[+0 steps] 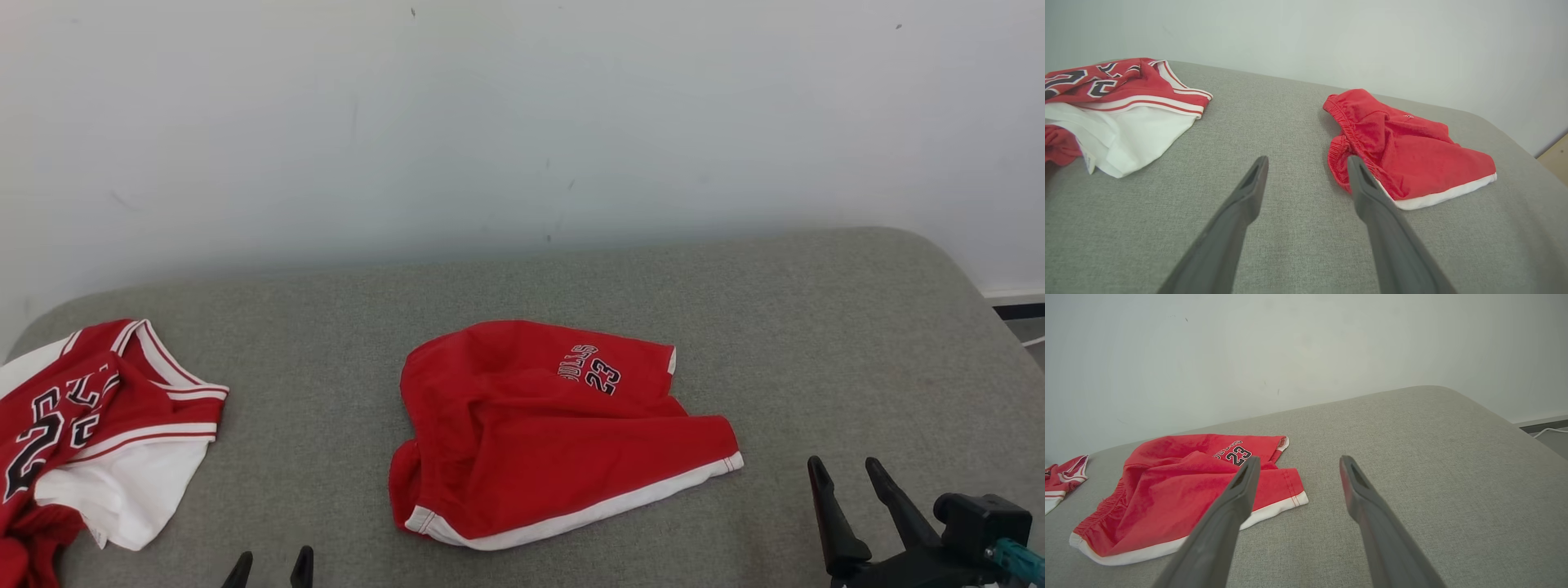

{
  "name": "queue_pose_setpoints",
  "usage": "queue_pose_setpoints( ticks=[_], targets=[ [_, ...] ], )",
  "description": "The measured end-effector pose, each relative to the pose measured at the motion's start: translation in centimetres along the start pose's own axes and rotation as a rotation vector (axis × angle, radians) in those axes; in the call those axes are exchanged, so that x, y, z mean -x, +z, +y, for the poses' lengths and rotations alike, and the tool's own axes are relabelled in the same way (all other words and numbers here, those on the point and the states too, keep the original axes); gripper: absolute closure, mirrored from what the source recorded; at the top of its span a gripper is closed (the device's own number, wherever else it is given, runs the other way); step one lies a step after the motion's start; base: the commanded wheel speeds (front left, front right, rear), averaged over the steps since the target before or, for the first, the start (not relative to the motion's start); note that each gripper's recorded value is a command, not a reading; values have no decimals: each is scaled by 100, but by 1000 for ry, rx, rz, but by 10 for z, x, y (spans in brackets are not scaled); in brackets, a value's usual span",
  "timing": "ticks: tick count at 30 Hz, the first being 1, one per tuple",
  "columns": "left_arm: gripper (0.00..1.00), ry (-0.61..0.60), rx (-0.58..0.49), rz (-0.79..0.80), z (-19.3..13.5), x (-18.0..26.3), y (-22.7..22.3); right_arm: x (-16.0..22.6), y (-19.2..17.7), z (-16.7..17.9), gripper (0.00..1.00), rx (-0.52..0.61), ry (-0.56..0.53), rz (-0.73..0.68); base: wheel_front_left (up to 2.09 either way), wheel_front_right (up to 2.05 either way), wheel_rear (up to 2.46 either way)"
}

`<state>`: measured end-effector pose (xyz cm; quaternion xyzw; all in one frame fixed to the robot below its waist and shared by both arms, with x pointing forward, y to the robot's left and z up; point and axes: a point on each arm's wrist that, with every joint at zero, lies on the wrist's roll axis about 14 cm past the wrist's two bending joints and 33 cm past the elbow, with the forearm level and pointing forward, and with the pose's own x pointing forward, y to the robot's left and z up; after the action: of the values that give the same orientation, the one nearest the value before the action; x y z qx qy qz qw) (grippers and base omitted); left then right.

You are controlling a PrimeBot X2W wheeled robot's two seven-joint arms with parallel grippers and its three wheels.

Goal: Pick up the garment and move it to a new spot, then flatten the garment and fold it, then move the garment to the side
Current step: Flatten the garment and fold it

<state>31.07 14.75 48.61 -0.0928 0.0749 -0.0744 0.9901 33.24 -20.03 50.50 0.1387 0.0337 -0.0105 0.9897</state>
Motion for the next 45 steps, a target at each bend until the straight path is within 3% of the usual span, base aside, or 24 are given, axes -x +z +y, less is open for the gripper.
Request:
queue_pose_setpoints(
  ticks=[15, 23, 33, 45],
  targets=[
    [0, -56, -59, 116, -16, -23, -7, -17, -22, -2, 0, 52, 22, 164, 0, 0, 0],
    [0, -142, -118, 303, -35, -46, -35, -51, -30, 8, 0, 128, 100, 301, 0, 0, 0],
    [0, -236, -150, 470, -53, -76, -64, -84, -79, 8, 0, 184, 136, 551, 0, 0, 0],
    [0, -249, -121, 554, -54, -80, -84, -95, -121, 30, 4, 182, 200, 689, 0, 0, 0]
  ],
)
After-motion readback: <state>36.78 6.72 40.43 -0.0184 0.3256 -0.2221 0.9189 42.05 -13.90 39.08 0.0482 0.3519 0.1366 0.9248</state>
